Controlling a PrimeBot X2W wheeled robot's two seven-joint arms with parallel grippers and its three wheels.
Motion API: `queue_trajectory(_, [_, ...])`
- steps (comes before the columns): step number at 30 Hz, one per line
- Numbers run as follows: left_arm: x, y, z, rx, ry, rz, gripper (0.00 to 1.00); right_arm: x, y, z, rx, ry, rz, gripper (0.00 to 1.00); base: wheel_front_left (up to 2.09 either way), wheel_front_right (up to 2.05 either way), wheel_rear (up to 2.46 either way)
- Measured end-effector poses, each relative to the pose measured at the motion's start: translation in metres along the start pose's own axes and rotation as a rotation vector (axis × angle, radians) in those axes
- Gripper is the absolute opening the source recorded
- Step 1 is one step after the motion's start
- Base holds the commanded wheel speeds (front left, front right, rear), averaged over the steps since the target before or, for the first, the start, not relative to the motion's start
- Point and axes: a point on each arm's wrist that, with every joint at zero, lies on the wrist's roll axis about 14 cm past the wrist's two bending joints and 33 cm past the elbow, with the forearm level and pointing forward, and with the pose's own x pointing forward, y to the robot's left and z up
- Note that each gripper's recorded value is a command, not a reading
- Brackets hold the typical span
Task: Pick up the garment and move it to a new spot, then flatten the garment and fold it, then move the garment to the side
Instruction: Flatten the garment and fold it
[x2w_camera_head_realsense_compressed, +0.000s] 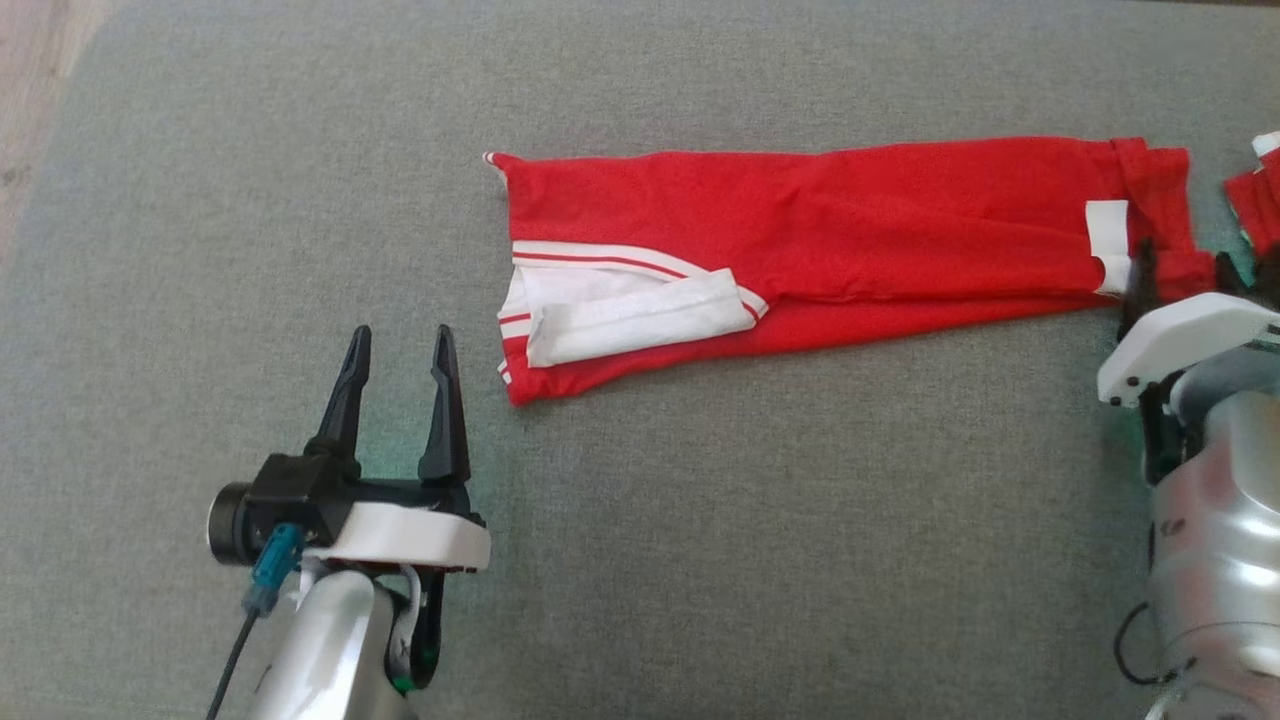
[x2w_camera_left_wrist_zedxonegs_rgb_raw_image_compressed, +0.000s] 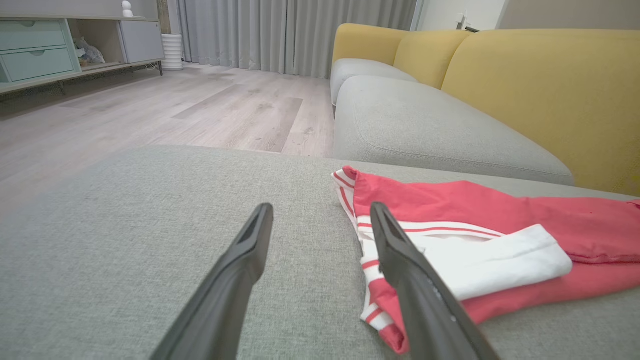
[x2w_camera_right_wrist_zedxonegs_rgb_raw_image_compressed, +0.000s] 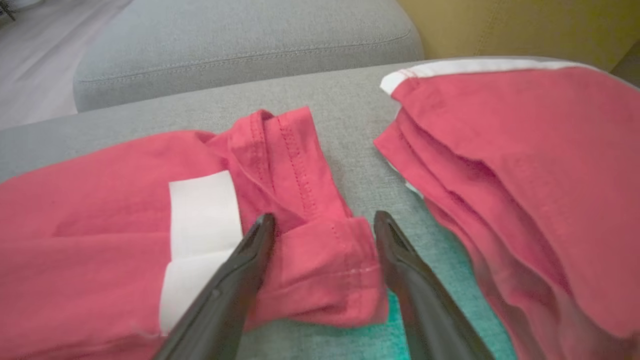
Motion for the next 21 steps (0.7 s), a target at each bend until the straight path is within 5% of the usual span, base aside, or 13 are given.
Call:
queue_trajectory(8, [0.001, 0.001, -0.004, 0.0, 0.011, 0.004, 1.0, 0.007, -0.002, -0.009, -0.005, 0.065, -0.016, 1.0, 0.0, 0.0, 0.0])
queue_trajectory(9, [0.001, 0.001, -0.004, 0.0, 0.01, 0.002, 1.0, 0.007, 0.001, -0.011, 0.0, 0.081, -0.01, 0.81, 0.0, 0.0, 0.0])
queue_trajectory(10, [0.002, 0.0, -0.003, 0.0, 0.008, 0.0, 1.0, 0.008, 0.003, -0.012, 0.004, 0.087, -0.004, 0.01, 0.0, 0.0, 0.0])
queue_trajectory(21, [0.0, -0.011, 0.012, 0.0, -0.032, -0.03, 1.0, -0.016, -0.02, 0.005, 0.068, -0.045, -0.055, 0.0, 0.0, 0.0, 0.0])
